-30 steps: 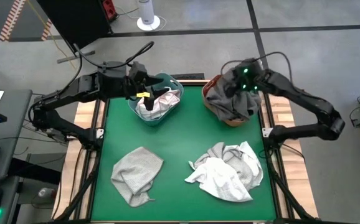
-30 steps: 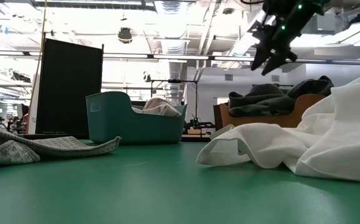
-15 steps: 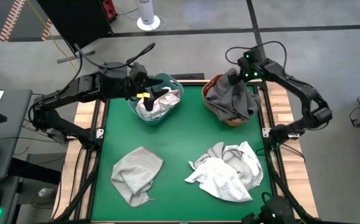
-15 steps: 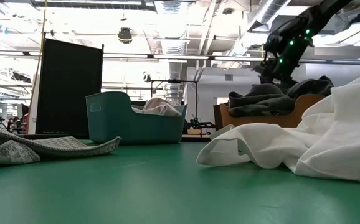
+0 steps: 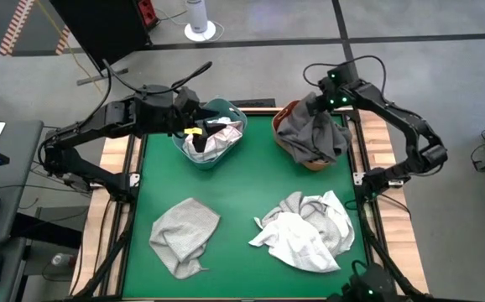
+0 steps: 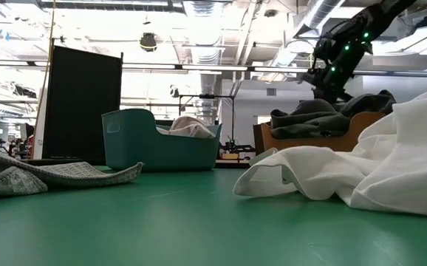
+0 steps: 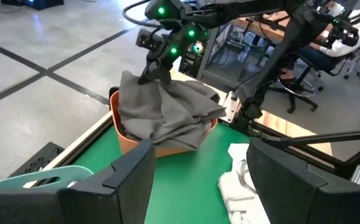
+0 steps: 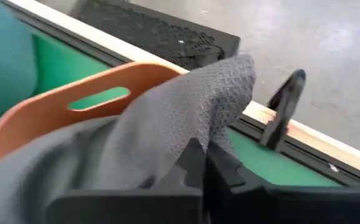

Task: Sort towels by color in basket
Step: Put the dark gray towel into the orange bin

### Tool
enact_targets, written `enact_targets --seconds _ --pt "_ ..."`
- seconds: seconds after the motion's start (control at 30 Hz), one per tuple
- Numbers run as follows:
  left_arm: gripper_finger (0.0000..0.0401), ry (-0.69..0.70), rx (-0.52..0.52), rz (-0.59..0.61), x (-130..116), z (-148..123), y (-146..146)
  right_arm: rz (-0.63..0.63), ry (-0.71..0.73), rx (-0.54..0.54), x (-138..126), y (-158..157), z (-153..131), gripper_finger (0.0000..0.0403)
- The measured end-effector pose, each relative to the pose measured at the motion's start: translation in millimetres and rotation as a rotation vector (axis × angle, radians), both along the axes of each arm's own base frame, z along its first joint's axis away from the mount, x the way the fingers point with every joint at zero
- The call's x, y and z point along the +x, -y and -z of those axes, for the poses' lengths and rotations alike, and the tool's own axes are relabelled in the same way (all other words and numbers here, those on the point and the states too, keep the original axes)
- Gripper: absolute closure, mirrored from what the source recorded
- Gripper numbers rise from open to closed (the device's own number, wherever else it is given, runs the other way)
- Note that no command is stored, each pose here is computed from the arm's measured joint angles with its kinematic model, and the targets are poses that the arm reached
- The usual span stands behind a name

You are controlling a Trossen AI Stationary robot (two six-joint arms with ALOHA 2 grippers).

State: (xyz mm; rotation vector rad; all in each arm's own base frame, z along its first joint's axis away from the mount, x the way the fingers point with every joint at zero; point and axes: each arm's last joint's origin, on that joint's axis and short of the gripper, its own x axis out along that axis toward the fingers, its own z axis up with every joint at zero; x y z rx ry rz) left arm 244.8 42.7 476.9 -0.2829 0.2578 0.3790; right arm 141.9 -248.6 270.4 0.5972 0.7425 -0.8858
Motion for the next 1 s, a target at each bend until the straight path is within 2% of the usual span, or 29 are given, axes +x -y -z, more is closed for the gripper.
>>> enact_targets --seconds 0.17,0.33,0.5,0.63,1.0 --pt "0.0161 0.0 0.001 0.0 -0.1 -0.1 0.0 -0.005 0.06 -0.056 -5.1 -11.6 -19.6 0.0382" --pt "0.0161 0.001 0.002 0.0 -0.1 -0.2 0.0 -0.061 0.156 -0.105 -7.5 -34.5 -44.2 0.0387" --pt "0.0161 0.001 0.007 -0.015 -0.2 -0.3 -0.4 -0.129 0.171 -0.104 5.0 -53.7 -50.6 0.0387" --pt "0.0161 0.001 0.008 -0.016 -0.2 -0.3 -0.5 -0.191 0.074 -0.048 26.8 -56.9 -32.7 0.0387" --pt "0.0161 0.006 -0.021 -0.024 1.1 0.7 -0.5 -0.245 -0.107 0.143 78.8 -30.8 59.2 0.0382"
